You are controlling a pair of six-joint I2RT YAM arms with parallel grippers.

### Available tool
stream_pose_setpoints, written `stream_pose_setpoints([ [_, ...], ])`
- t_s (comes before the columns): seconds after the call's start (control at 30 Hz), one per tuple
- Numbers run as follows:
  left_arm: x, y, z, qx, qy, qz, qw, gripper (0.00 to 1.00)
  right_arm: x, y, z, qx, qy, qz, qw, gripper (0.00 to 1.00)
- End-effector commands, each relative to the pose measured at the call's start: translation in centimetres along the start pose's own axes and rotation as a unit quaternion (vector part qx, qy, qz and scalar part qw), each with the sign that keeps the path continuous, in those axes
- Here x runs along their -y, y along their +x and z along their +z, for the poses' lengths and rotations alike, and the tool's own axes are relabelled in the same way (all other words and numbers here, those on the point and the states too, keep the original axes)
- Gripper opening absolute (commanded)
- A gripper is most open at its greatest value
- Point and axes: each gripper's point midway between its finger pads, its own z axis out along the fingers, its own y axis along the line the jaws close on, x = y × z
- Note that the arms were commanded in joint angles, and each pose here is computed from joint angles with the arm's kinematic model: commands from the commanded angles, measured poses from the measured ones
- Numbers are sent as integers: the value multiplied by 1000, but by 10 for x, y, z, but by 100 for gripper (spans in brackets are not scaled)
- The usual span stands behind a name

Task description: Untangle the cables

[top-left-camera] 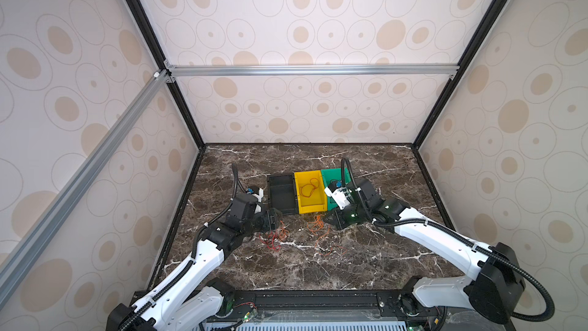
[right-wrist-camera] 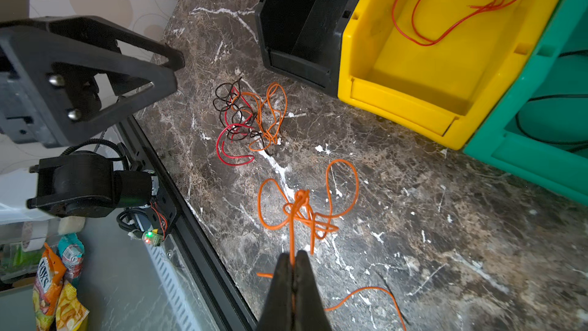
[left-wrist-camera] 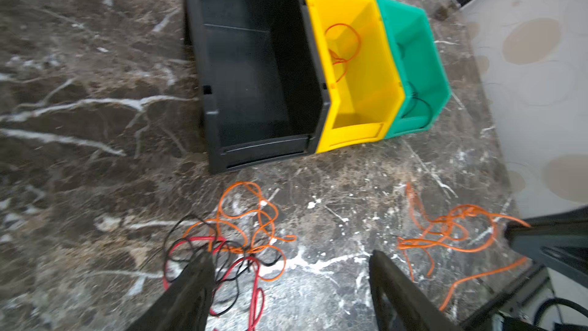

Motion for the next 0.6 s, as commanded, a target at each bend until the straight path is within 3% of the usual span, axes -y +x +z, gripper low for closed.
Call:
stream_pose_setpoints([
  [0.0, 55, -5, -2, 16, 130, 35, 991, 75, -11, -12, -2, 13, -27, -1, 1000, 0],
  [0.2, 102, 25, 18, -23, 220, 79, 972, 72, -20, -17, -1, 18, -54, 10, 998, 0],
  [0.4, 89, 40, 45, -52, 192, 76, 977, 63, -31, -19, -1, 18, -84, 18, 996, 0],
  [0.57, 80, 36, 56, -41, 166, 73, 983, 49, -30, -13, 1, 8, -86, 20, 996, 0],
])
